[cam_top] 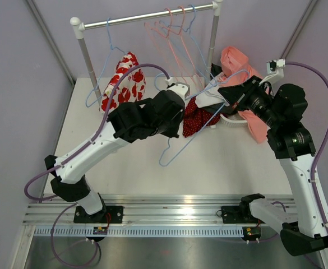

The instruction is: Remove the skirt from the hanger

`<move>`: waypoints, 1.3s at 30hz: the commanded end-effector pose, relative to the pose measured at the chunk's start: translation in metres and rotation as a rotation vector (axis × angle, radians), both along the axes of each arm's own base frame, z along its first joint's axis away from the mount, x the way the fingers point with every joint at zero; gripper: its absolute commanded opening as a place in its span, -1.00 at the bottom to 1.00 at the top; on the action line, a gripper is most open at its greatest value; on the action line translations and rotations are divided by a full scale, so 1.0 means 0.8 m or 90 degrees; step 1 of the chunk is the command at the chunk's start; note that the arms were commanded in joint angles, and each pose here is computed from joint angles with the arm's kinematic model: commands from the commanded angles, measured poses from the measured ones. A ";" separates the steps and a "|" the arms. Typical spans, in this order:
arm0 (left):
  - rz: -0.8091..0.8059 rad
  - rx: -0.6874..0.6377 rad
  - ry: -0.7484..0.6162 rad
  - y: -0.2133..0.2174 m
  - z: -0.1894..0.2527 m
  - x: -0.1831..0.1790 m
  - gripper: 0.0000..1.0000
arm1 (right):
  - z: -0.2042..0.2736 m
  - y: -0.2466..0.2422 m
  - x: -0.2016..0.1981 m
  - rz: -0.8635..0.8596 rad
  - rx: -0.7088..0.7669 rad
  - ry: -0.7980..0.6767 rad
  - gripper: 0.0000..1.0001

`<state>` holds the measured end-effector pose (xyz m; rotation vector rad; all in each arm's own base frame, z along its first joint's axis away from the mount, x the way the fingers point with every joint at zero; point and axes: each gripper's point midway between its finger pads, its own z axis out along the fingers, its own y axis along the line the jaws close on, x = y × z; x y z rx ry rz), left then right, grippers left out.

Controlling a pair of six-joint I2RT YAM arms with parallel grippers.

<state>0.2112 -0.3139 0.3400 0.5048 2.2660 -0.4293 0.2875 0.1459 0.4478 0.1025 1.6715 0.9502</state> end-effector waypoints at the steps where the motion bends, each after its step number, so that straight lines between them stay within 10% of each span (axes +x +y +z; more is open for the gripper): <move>1: -0.045 -0.038 -0.008 -0.030 0.018 -0.003 -1.00 | 0.033 0.007 -0.008 0.002 0.004 -0.057 -1.00; 18: -0.397 -0.447 -0.058 -0.020 0.211 -0.167 -1.00 | -0.039 0.009 0.027 -0.033 -0.042 0.009 -1.00; 39: -0.463 -0.572 -0.135 0.009 0.279 -0.198 -1.00 | -0.055 -0.001 0.015 -0.051 -0.059 0.021 -1.00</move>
